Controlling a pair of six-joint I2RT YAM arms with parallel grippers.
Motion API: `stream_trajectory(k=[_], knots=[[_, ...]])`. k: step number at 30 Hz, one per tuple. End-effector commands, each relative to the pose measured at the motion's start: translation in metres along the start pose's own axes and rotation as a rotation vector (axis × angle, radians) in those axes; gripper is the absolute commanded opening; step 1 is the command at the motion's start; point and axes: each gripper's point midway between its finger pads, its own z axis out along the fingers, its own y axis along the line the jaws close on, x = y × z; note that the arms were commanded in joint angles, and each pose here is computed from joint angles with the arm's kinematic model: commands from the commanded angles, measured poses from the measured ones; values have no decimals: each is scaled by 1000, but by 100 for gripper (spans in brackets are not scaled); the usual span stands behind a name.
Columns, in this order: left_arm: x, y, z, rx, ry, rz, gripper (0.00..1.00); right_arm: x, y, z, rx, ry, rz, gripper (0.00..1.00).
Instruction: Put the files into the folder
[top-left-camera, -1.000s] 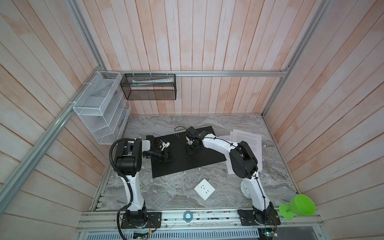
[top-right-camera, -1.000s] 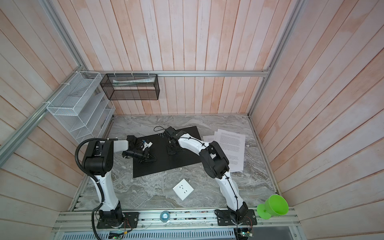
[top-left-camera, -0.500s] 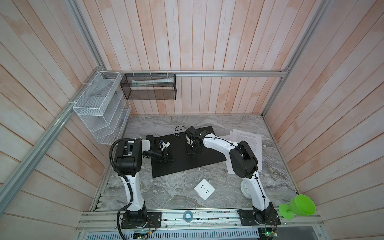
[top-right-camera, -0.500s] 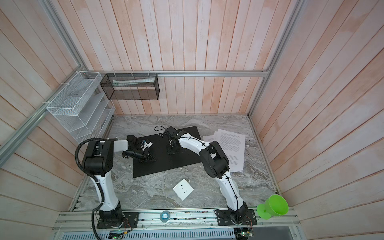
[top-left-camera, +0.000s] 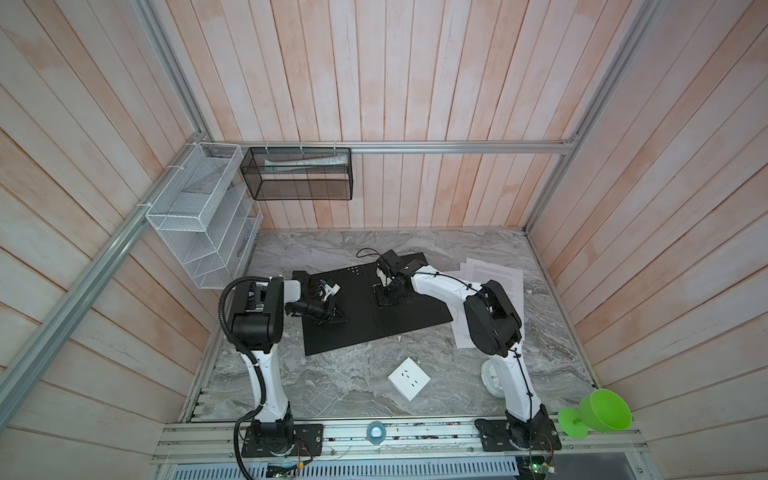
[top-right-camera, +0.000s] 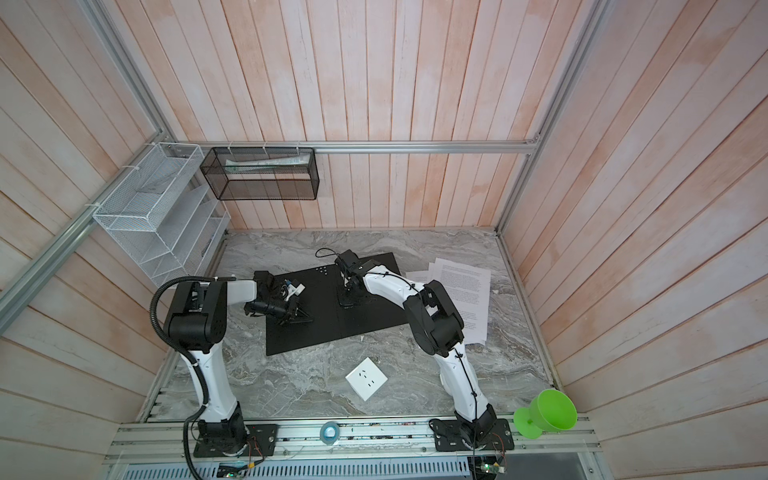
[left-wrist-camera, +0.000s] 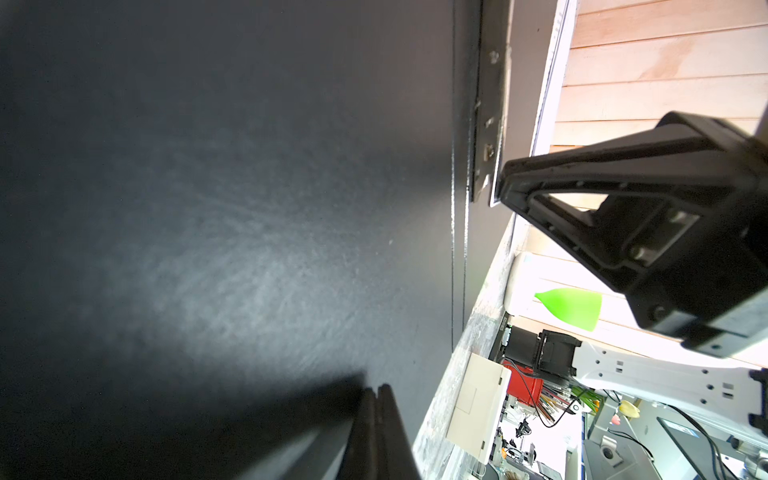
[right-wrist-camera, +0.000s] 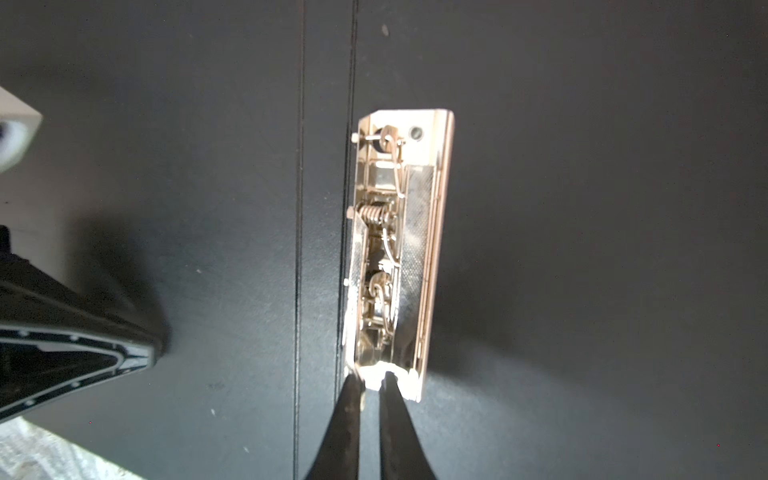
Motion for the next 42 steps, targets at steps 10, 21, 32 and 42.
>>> stream_trajectory(k=[10,21,32,42], knots=[[1,16,4,-57,19,1,0,3,-1,-8,-26,8,24,10],[1,16,4,-59,20,3,0,18,-15,12,-10,59,43,4],[1,16,4,-57,21,5,0,30,-28,30,-14,96,70,0],[1,16,4,-59,22,5,0,34,-44,37,53,105,63,0]])
